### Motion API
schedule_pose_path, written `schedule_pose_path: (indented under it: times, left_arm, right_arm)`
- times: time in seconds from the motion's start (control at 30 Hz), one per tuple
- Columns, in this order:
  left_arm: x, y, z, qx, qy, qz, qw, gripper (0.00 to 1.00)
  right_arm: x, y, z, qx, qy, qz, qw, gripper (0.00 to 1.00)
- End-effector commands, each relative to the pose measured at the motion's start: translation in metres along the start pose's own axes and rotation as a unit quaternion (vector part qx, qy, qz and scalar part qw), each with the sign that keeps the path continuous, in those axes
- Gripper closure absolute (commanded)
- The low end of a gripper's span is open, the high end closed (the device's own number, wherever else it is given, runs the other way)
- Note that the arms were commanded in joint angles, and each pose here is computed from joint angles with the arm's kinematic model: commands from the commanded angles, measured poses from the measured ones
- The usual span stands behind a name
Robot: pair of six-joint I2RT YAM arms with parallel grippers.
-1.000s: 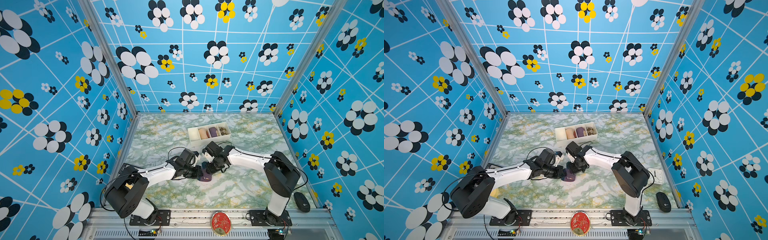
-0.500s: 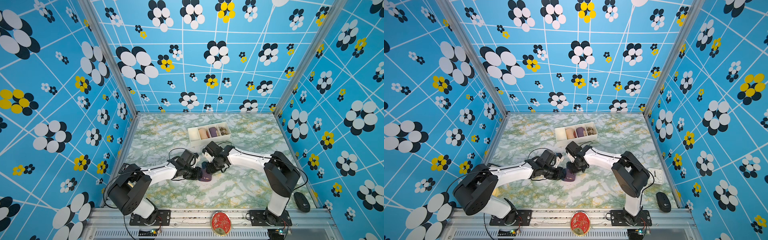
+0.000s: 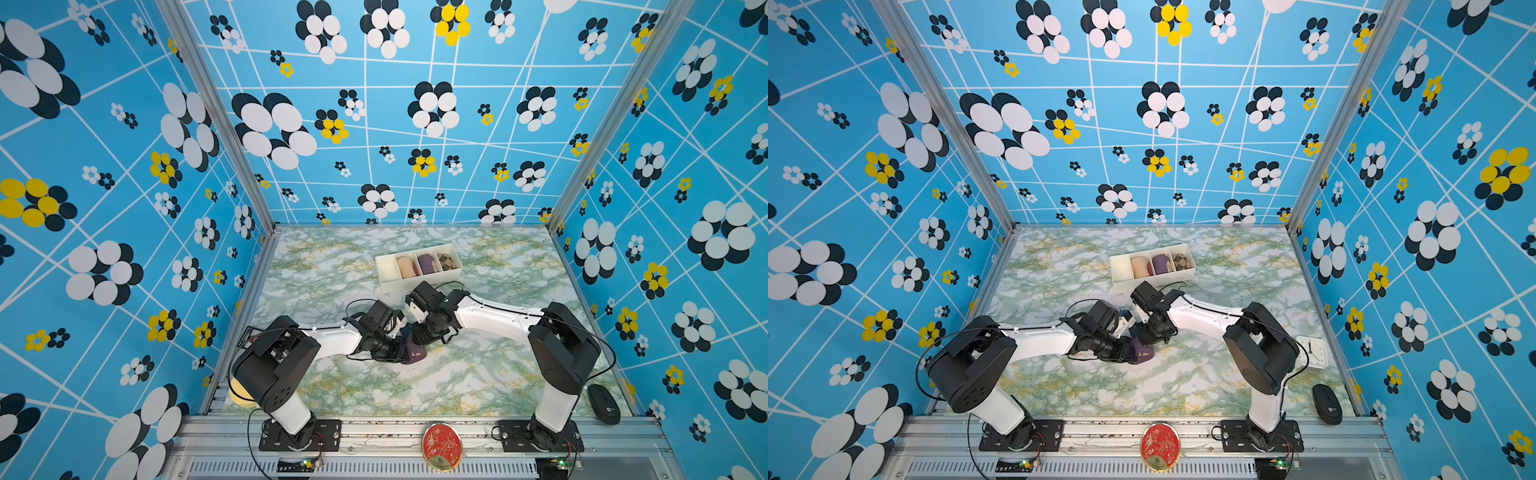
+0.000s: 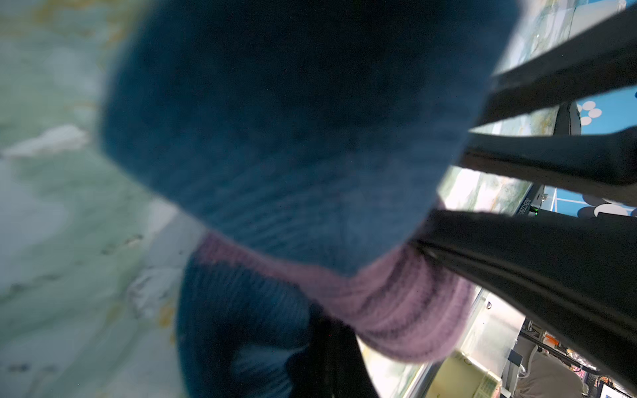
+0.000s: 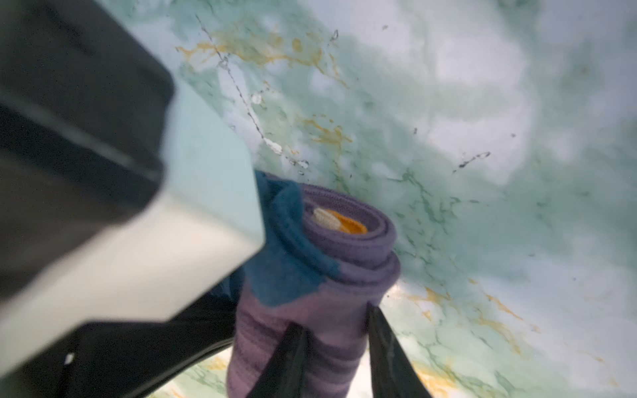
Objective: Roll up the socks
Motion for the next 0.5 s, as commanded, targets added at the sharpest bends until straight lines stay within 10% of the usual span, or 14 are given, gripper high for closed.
schedule_pose_path:
  times: [0.0,0.47]
  left_arm:
    - [-0.009,0.0,-0.007,0.003,0.007,0.004,1.0,0.95]
    - [-0.062,-0.041,0.046,0.051,-0.131,-0.015,0.99,0.94]
  right_arm:
    - [0.003,-0.01,-0.004,0.011,0.01,-0.034,0.999,0.68]
    - [-0.004,-0.005,-0.003,0.009,-0.002,-0.026,1.0,0.71]
Point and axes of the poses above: each gripper's point midway between its finger pads, its own x axis out along the fingers, its own y axis along the line the jaws close on, z = x × y, the point moved 3 cm from there along -x, back along the fingers, and after that the axes turned 6 degrees about x, right-handed, at the moved point
